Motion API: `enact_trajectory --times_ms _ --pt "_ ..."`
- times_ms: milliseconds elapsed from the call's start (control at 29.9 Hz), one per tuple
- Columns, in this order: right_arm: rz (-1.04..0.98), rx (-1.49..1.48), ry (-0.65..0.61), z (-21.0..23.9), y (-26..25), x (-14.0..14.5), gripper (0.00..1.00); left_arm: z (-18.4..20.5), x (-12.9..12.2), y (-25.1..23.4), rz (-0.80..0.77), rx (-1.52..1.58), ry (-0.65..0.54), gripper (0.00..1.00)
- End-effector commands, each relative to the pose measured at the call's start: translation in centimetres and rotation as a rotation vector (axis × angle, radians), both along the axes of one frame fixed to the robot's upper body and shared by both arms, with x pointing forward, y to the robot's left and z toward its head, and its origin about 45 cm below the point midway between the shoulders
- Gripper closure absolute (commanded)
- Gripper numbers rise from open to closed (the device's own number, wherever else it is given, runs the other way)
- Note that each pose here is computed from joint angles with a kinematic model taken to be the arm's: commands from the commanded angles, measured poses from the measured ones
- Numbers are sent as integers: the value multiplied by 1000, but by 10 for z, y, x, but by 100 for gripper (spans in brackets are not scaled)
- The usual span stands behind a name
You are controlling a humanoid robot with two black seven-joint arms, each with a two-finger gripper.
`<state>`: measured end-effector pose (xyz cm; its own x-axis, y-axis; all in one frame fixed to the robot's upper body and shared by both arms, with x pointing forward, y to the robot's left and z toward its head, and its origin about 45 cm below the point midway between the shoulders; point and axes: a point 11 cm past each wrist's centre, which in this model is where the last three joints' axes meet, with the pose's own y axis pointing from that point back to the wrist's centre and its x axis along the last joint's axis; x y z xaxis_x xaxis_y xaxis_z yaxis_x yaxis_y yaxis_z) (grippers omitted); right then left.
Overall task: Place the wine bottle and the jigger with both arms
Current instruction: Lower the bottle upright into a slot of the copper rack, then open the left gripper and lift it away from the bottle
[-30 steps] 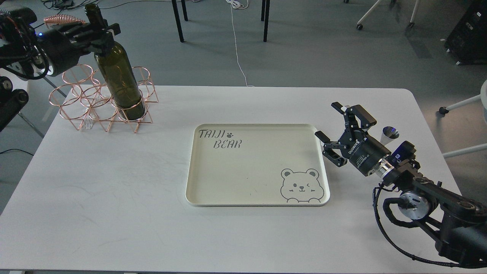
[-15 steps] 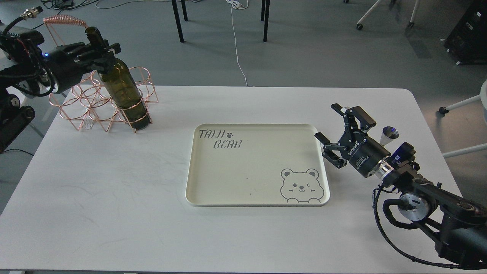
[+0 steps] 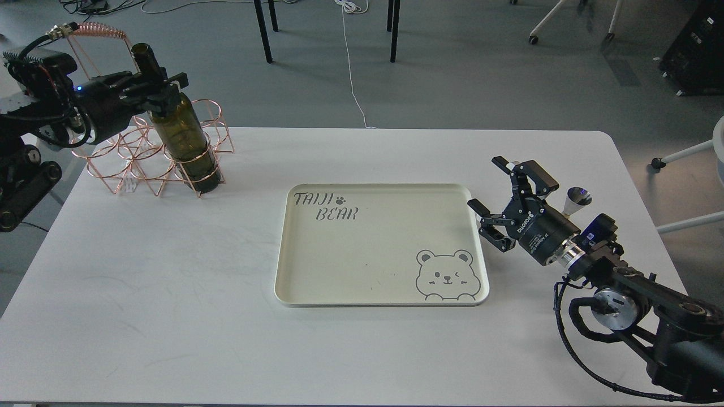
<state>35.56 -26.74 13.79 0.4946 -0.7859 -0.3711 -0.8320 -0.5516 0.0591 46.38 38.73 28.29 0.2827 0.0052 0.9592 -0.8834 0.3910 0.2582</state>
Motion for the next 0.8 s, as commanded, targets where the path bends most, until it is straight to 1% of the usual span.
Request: enact_trajectory --times_ms 0,134,335,402,569,770 --pt "1 -1 1 0 0 0 1 3 1 0 2 -7 -9 23" --pt "5 -6 -1 -1 0 0 1 6 2 -4 -6 -16 -16 18" --pt "9 -13 -1 -2 0 -2 1 12 2 -3 -6 -16 -28 14" --pt "9 -13 -1 -2 0 -2 1 21 5 -3 -7 -15 -45 14" --pt "10 -16 -2 -1 0 -2 1 54 11 6 2 5 -104 12" --pt "7 -14 -4 -1 0 -1 1 115 6 12 -24 41 -206 9"
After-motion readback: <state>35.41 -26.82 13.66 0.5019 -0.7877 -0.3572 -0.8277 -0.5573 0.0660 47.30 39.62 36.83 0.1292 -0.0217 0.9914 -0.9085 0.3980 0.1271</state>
